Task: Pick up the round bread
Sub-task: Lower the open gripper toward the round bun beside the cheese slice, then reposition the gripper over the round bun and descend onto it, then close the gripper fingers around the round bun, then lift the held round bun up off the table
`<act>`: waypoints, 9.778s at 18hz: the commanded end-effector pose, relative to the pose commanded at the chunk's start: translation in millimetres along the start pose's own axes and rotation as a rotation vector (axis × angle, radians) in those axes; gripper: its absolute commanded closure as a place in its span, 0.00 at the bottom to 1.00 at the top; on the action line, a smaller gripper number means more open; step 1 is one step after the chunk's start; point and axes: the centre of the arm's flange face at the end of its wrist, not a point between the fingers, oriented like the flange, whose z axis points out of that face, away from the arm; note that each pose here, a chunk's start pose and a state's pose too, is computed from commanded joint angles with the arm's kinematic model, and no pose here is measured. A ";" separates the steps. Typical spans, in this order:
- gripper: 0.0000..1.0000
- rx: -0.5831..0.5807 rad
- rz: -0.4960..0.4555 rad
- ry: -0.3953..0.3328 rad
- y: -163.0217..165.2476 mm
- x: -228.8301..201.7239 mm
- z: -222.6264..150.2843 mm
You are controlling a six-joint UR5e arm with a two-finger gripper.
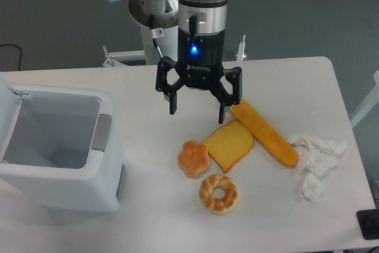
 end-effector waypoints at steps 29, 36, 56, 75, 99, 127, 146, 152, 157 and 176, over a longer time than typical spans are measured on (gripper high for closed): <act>0.00 -0.293 0.051 0.036 73.2 48.7 87.1; 0.00 -0.339 0.023 0.090 77.1 44.8 138.0; 0.00 -0.466 -0.183 0.113 109.5 20.4 213.2; 0.00 -0.548 -0.358 0.132 146.7 -21.6 279.3; 0.00 -0.564 -0.433 0.145 141.7 -6.4 303.1; 0.00 -0.568 -0.430 0.145 145.5 8.1 312.2; 0.93 -0.559 -0.414 0.144 141.8 7.9 307.1; 0.94 -0.515 -0.397 0.110 123.4 0.1 280.3; 0.94 -0.444 -0.362 0.070 95.3 -14.6 248.0; 0.90 -0.196 0.142 -0.012 7.1 9.7 97.9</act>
